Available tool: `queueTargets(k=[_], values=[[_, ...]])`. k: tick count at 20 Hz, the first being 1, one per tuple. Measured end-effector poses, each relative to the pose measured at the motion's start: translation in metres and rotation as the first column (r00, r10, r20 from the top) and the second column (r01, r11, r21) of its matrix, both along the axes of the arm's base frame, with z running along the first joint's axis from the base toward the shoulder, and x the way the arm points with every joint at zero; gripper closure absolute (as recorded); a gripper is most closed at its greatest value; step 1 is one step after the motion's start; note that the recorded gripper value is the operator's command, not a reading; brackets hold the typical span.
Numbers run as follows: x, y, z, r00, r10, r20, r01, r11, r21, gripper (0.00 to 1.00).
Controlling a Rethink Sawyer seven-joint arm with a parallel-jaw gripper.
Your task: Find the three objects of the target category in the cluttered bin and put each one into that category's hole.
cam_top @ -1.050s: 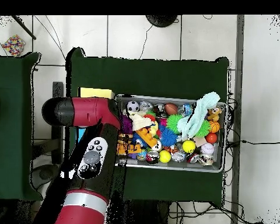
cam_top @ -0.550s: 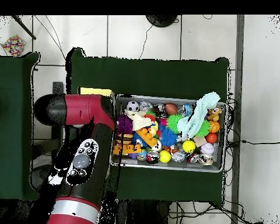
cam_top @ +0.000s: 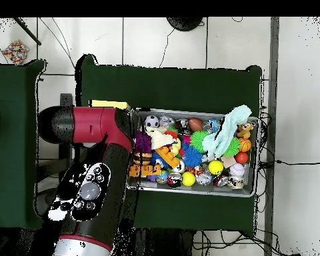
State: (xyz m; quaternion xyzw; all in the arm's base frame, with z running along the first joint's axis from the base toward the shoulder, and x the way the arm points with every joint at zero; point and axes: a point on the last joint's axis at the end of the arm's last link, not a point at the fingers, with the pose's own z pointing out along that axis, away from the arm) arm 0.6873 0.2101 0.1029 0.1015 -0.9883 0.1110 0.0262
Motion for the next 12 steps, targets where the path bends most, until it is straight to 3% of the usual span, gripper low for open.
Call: queueTargets(k=[12], values=[[-0.007, -0.009, 0.012, 0.9997, -0.021, -0.012, 0.021, 0.9998, -0.006, 0.0]])
